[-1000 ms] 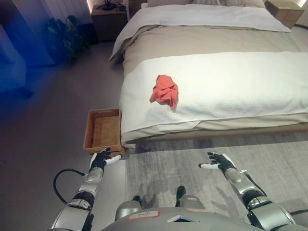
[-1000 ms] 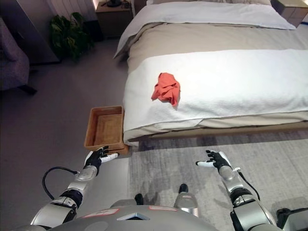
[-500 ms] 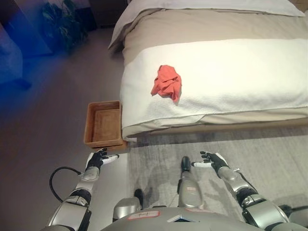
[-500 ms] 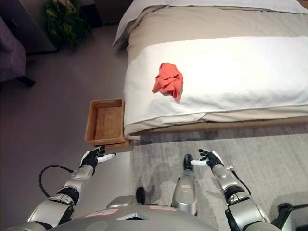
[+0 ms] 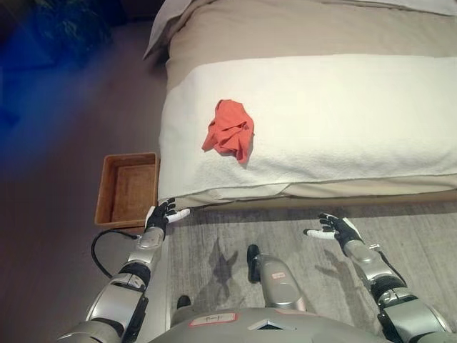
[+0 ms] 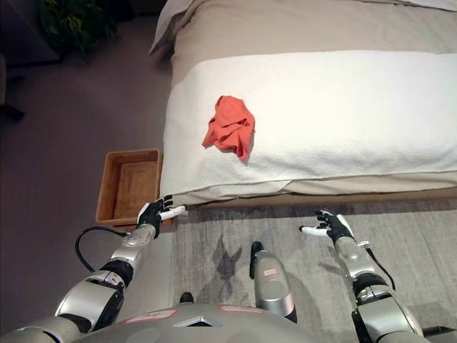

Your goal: Put the clothes on the bed into the basket.

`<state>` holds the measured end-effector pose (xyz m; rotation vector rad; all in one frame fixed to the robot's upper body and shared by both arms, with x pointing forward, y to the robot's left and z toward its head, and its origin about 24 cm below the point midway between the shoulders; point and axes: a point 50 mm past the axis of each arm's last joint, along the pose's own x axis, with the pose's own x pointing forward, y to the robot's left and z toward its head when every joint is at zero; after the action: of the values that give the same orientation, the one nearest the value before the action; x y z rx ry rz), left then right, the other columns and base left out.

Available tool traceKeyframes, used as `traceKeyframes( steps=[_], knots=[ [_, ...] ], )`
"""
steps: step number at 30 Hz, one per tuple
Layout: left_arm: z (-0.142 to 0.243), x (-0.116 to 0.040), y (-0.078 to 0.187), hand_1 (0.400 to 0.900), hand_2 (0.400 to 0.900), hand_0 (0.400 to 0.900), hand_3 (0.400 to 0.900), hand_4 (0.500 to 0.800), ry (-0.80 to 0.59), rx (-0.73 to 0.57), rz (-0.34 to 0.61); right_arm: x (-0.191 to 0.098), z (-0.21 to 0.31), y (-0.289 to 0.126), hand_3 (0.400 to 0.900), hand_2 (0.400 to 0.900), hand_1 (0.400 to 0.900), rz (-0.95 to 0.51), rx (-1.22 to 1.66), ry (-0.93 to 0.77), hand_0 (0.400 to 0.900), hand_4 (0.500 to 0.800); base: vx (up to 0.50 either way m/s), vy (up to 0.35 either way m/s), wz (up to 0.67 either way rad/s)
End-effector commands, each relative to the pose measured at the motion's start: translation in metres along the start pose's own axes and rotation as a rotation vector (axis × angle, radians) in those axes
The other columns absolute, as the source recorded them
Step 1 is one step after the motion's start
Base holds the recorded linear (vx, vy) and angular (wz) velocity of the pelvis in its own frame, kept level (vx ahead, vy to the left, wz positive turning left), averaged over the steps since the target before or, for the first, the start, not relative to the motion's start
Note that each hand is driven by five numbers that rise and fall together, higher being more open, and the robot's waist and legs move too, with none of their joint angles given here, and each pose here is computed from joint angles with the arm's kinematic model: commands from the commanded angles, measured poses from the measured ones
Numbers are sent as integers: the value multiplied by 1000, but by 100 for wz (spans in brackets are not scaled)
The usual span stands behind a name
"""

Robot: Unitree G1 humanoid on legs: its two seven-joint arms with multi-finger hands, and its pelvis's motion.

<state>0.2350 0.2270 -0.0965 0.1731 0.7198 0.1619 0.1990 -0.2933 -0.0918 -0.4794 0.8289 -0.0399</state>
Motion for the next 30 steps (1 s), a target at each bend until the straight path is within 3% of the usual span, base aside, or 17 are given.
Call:
traceKeyframes(
  steps=[1,5,12,22,26,30],
  knots=[
    [51,6,31,900,900,900,900,800,-186,26,71,2,18,-13,900,900,900,-51,5,-85,900,800,384,-409,-1],
    [62,8,27,900,900,900,900,800,-207,39,52,0,10,-21,900,900,900,-86,31,-60,900,800,349,-325,2],
    [41,6,31,900,900,900,900,800,-145,76,55,-1,-7,-10,900,900,900,-53,-33,12,900,800,368,15,-58],
    [-3,-5,57,900,900,900,900,800,-27,87,164,-2,-11,10,900,900,900,30,-89,15,900,800,320,145,-114],
    [5,-4,62,900,900,900,900,800,-49,104,198,0,-3,11,900,900,900,40,-119,-10,900,800,213,324,-76],
    [40,-2,67,900,900,900,900,800,-181,239,224,6,30,13,900,900,900,43,-119,-118,900,800,31,264,-126]
  ],
)
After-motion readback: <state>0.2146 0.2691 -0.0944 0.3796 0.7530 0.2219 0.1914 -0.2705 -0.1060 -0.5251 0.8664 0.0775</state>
